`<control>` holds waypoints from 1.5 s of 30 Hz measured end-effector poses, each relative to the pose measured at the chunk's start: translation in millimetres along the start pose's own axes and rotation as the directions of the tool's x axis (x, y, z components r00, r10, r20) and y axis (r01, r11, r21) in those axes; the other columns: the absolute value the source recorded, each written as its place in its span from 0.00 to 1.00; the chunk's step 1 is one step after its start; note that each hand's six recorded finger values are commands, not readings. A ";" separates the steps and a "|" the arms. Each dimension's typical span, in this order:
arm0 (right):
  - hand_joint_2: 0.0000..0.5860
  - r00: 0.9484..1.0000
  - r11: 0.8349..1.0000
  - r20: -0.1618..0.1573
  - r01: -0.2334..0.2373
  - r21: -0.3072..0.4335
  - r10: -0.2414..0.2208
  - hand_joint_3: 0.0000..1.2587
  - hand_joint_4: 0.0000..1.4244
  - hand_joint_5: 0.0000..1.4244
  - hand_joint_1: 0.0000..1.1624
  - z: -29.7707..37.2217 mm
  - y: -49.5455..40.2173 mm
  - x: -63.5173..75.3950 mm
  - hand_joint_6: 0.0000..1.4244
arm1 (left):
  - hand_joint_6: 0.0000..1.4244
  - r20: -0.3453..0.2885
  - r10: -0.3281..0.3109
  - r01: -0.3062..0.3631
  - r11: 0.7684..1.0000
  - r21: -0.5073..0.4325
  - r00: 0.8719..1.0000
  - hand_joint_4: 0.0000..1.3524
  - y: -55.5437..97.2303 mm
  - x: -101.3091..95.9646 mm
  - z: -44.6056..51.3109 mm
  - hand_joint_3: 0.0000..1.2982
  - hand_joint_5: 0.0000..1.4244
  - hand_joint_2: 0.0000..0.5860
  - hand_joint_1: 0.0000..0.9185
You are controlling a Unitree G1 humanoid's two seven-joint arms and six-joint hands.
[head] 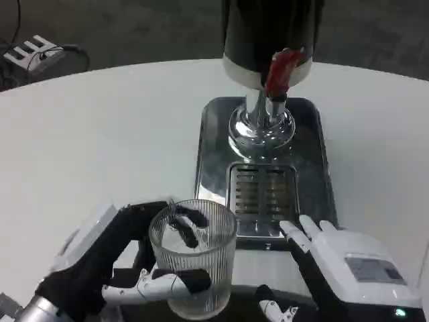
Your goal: Grasp the cup under the faucet to collect the drink, then remove the cup.
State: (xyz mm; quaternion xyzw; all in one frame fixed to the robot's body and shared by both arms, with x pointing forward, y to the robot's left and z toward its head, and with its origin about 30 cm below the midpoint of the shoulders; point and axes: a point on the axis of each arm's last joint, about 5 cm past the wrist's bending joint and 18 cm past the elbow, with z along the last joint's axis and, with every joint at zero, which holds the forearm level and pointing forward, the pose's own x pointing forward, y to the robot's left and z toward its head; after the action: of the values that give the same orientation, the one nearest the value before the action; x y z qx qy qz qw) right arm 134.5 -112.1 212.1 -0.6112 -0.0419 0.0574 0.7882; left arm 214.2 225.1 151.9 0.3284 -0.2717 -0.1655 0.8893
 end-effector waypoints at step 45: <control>0.75 0.999 0.998 -0.055 0.000 0.059 0.004 0.08 0.00 0.00 0.34 -10.1 -2.4 -19.7 0.02 | 0.88 -0.051 0.143 -0.135 0.983 0.128 0.988 0.84 11.4 88.5 -24.4 0.82 0.88 0.12 0.51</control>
State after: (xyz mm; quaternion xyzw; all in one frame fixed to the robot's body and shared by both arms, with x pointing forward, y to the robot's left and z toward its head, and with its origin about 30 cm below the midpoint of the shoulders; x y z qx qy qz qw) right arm 116.5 -125.2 212.0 -0.5893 -0.0181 0.0426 0.8066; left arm 300.5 203.6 177.2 0.3681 -0.2768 -0.0758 0.8844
